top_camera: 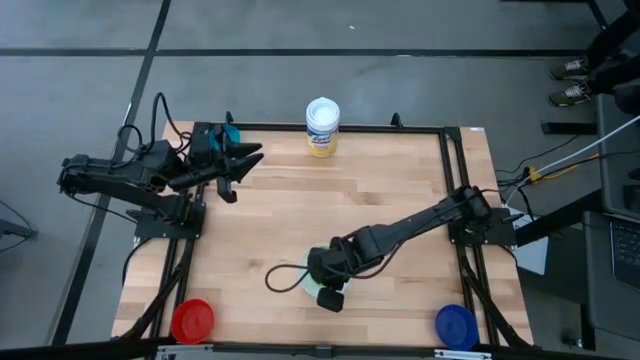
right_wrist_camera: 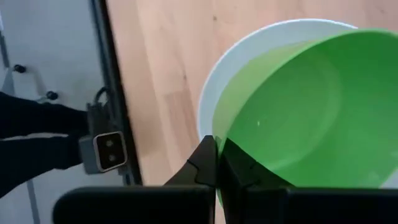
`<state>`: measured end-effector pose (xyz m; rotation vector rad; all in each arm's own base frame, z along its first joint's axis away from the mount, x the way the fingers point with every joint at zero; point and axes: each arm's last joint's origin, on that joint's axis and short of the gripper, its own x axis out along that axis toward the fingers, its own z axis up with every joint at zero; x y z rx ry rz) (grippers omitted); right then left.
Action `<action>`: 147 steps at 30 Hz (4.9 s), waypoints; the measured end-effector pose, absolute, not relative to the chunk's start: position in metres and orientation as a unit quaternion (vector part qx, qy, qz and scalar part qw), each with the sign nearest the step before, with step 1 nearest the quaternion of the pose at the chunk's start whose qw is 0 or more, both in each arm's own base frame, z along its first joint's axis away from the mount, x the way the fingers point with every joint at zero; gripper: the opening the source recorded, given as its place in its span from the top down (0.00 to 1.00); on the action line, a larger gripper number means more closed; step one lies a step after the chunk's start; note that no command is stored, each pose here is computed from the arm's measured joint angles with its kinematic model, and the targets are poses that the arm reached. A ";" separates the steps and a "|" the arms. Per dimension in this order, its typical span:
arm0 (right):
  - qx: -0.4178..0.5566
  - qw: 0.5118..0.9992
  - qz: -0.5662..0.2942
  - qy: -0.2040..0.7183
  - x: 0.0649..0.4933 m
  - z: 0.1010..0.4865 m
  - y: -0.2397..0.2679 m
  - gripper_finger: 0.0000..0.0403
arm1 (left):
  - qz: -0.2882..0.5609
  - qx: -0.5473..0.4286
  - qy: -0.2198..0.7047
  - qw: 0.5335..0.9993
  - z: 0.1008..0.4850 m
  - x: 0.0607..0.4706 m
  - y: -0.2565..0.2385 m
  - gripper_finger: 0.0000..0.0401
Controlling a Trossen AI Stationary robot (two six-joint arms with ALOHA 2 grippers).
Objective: Nest bowls inside each other
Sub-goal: Stack the green bowl on the top of the white bowl, then stack the blue bowl on the top of the green bowl
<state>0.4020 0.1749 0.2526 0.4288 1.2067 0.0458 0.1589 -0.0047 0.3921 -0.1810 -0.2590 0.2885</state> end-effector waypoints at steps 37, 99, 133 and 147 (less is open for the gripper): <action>0.197 0.777 0.042 0.597 0.420 0.206 0.178 0.83 | 0.129 -0.088 -0.126 0.980 0.393 0.148 -0.005 0.71; 0.443 0.564 -0.258 0.648 0.139 0.185 0.277 0.69 | 0.034 -0.100 -0.108 0.989 0.393 0.128 -0.008 0.71; 0.412 0.763 -0.163 0.470 0.197 0.203 0.259 0.99 | 0.059 -0.117 -0.110 0.985 0.393 0.131 -0.007 0.71; 0.331 0.822 -0.055 0.461 0.331 0.248 0.176 1.00 | 0.073 -0.114 -0.089 0.987 0.387 0.144 -0.007 0.71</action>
